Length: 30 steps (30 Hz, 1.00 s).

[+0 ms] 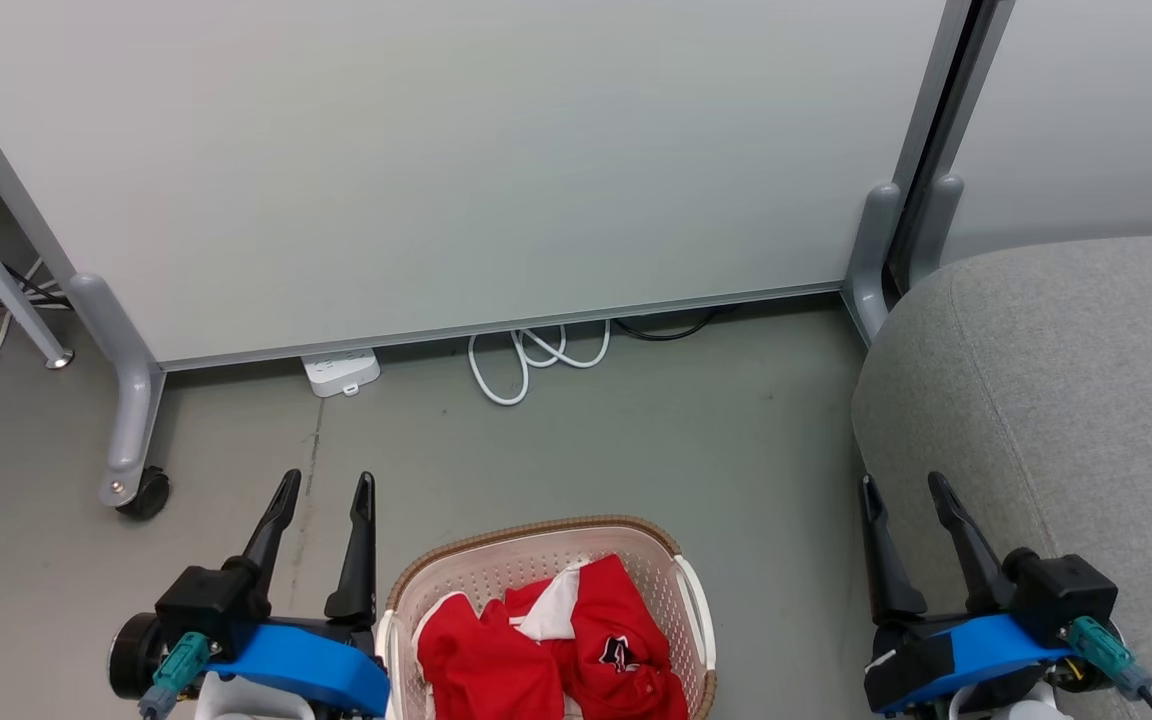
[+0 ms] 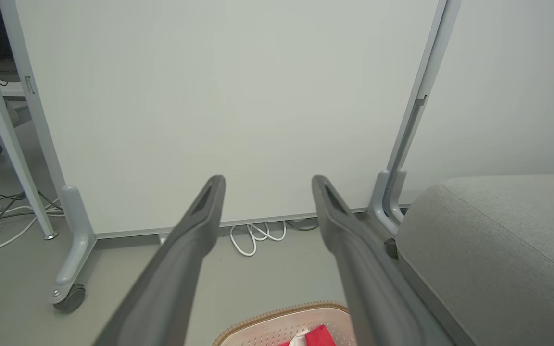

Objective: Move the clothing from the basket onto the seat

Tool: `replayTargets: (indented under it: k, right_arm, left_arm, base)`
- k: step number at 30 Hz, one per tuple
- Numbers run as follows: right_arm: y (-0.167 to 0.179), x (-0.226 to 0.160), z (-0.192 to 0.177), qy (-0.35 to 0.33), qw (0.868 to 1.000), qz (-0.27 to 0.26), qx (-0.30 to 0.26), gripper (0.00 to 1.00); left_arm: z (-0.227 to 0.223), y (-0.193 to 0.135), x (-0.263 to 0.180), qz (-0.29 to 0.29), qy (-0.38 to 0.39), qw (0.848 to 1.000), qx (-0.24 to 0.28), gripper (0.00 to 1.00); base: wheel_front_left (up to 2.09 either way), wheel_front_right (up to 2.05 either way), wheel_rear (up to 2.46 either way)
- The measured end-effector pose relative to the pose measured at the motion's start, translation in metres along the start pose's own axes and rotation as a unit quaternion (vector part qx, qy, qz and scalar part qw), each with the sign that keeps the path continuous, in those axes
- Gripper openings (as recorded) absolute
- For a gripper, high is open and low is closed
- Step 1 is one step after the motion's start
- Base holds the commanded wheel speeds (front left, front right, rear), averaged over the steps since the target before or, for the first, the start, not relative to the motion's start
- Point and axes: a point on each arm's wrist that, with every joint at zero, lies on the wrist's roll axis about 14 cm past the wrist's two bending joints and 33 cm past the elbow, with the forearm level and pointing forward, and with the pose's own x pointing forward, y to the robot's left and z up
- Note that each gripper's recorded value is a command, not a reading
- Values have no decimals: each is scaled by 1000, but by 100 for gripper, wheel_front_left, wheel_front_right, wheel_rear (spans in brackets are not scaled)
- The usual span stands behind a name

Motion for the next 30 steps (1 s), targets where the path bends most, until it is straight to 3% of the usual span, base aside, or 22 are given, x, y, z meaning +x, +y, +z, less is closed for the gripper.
replayTargets:
  k: [19, 30]
  right_arm:
    - [3, -1, -1, -4, 998, 14, -68, 100]
    - [2, 0, -4, 1, 997, 14, -70, 100]
  left_arm:
    - [-1, -2, -1, -12, -4, 998, 55, 100]
    - [-3, 1, -1, -6, -3, 999, 44, 100]
  base:
    - [0, 0, 0]
    - [0, 0, 0]
